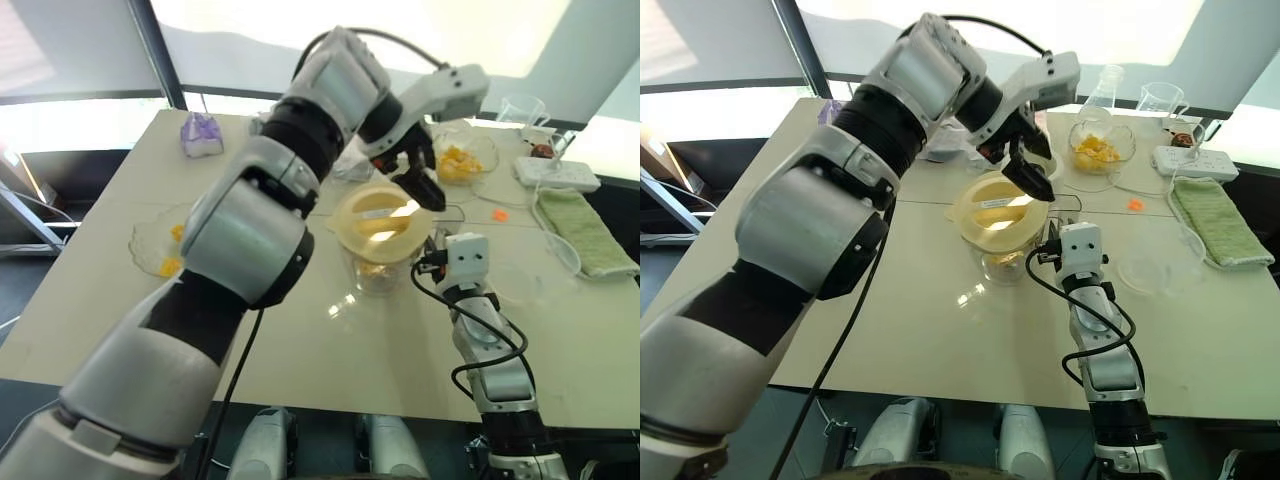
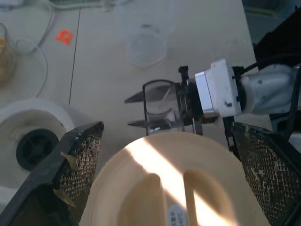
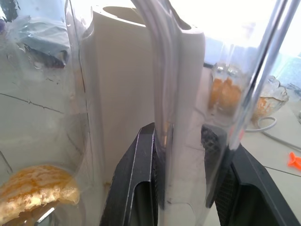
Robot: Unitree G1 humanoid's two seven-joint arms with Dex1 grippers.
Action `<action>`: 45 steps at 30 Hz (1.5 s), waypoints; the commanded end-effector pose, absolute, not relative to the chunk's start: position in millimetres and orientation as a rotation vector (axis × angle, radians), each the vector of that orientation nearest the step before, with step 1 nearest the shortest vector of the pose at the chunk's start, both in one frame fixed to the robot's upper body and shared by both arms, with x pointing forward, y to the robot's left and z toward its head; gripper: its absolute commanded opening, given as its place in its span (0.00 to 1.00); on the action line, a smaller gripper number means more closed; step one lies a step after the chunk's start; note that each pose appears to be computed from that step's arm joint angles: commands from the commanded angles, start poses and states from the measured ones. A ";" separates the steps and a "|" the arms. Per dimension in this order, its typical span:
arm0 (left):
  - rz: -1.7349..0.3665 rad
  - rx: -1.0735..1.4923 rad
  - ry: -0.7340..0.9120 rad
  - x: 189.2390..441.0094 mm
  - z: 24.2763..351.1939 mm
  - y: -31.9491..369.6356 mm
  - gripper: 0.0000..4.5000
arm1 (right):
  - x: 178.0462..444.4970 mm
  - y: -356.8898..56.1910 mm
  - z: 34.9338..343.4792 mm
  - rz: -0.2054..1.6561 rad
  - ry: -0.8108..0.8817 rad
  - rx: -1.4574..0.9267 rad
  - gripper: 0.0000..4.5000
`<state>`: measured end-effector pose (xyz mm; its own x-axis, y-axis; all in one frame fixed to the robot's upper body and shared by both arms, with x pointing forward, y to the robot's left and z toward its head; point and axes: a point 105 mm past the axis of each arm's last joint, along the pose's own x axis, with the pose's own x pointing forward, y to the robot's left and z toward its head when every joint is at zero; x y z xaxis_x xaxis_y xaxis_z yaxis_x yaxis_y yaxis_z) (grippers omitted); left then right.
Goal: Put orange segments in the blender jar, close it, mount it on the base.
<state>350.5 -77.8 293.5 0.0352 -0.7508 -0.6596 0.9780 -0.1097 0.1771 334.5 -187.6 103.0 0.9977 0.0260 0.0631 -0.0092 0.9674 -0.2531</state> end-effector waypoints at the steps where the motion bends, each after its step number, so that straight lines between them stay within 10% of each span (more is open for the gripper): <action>1: -1.474 0.746 0.341 354.7 313.1 -72.6 1.00 | 330.6 -199.3 71.5 -0.003 0.065 -0.306 0.20; 16: -1.215 0.483 0.042 393.0 349.1 16.4 1.00 | 332.4 -224.7 73.9 -0.094 0.066 -0.169 0.20; 24: -1.038 0.148 -0.085 379.4 313.9 75.3 1.00 | 337.6 -238.1 102.9 -0.108 -0.020 -0.072 0.20; 45: -0.977 0.065 -0.002 346.9 219.1 79.7 1.00 | 311.9 -251.9 232.8 -0.049 -0.264 -0.070 0.20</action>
<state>352.4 83.2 205.5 0.5809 -0.8107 -0.0726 0.8131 0.5820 0.0064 322.0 -252.4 183.7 0.9934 -0.0552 0.1005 0.0606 0.9968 -0.0517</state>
